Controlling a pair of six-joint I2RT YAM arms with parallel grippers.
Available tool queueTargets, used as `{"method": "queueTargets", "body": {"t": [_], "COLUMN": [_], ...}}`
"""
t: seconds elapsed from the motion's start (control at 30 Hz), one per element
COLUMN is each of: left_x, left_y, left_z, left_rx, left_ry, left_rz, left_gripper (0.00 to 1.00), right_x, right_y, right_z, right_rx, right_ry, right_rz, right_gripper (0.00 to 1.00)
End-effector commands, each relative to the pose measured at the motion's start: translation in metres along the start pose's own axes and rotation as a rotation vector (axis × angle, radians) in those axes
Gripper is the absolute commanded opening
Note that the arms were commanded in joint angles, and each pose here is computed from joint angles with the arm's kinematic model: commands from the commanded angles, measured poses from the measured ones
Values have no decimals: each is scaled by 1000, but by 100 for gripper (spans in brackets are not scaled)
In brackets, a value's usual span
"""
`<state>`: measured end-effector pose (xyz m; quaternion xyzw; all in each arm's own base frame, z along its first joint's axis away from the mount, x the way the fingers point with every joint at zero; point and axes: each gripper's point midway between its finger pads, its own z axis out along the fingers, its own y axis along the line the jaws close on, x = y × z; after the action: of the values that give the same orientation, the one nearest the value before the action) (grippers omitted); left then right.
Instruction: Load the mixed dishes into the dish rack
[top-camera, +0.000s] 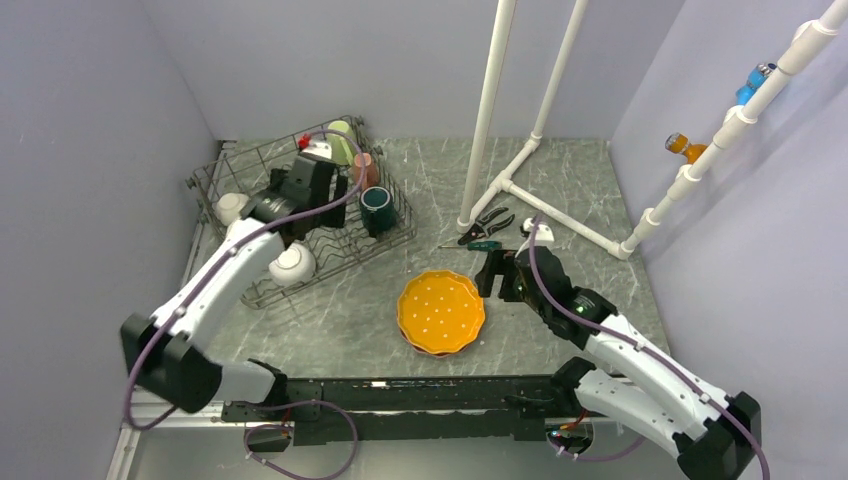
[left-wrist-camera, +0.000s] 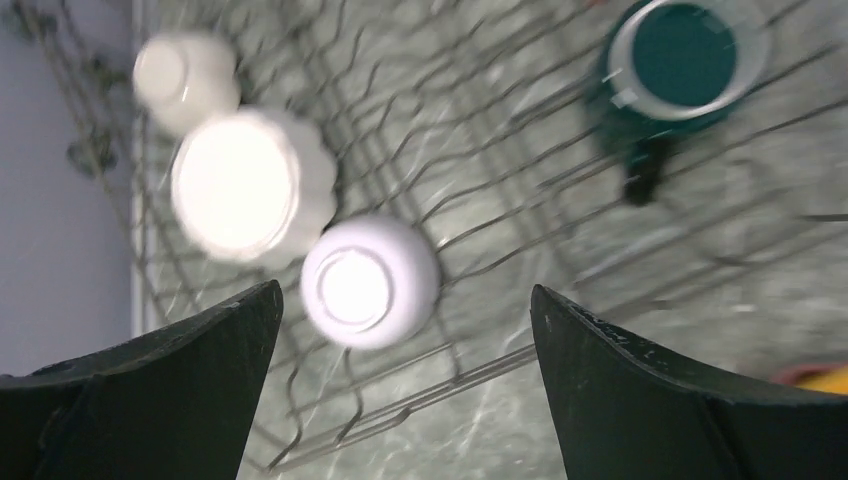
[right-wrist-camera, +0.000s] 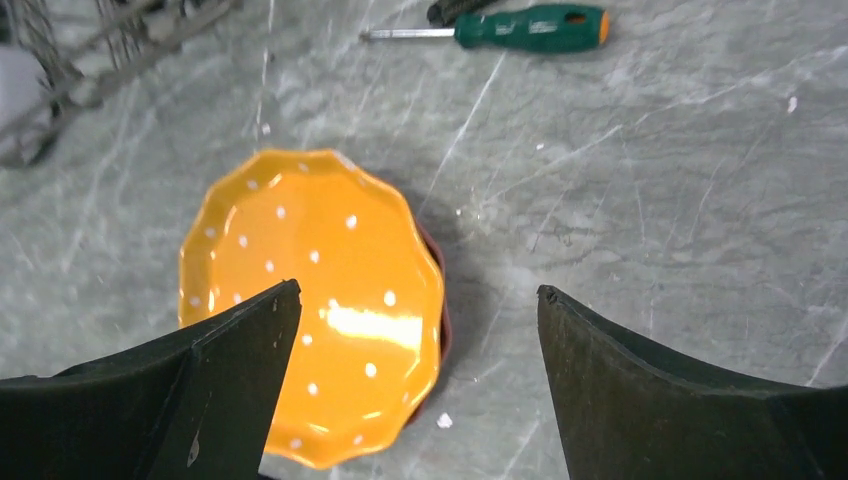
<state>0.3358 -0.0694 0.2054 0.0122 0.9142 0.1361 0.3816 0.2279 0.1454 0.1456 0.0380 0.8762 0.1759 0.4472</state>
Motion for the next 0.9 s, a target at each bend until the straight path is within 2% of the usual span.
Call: {"method": "queueTargets", "body": {"t": [0.0, 0.07, 0.17, 0.33, 0.4, 0.5, 0.53, 0.6, 0.67, 0.87], "left_x": [-83, -102, -110, -89, -86, -81, -80, -76, -73, -70], "left_y": [-33, -38, -42, -52, -59, -73, -77, -83, -89, -96], "left_z": [-61, -83, -100, -104, -109, -116, -118, -123, -131, -137], "left_rx": [349, 436, 507, 586, 626, 649, 654, 669, 690, 708], "left_ry": [-380, -525, -669, -766, -756, -741, -738, -742, -756, -768], "left_rz": [-63, -67, -53, -39, -31, 74, 96, 121, 149, 185], "left_gripper": [99, 99, 99, 99, 99, 99, 99, 99, 99, 99], "right_x": [10, 16, 23, 41, 48, 50, 52, 54, 60, 82], "right_y": [15, 19, 29, 24, 20, 13, 11, 9, 6, -1], "right_z": [-7, -7, -9, -1, 3, 9, 13, 17, 22, 36], "right_rx": [-61, -48, -39, 14, 28, 73, 93, 122, 150, 147], "right_ry": [131, 173, 201, 250, 251, 243, 251, 264, 285, 307], "right_rz": [-125, -150, -186, -139, -125, -107, -115, -123, -123, -111], "right_gripper": [92, 94, 97, 98, 95, 88, 84, 69, 61, 60]}}
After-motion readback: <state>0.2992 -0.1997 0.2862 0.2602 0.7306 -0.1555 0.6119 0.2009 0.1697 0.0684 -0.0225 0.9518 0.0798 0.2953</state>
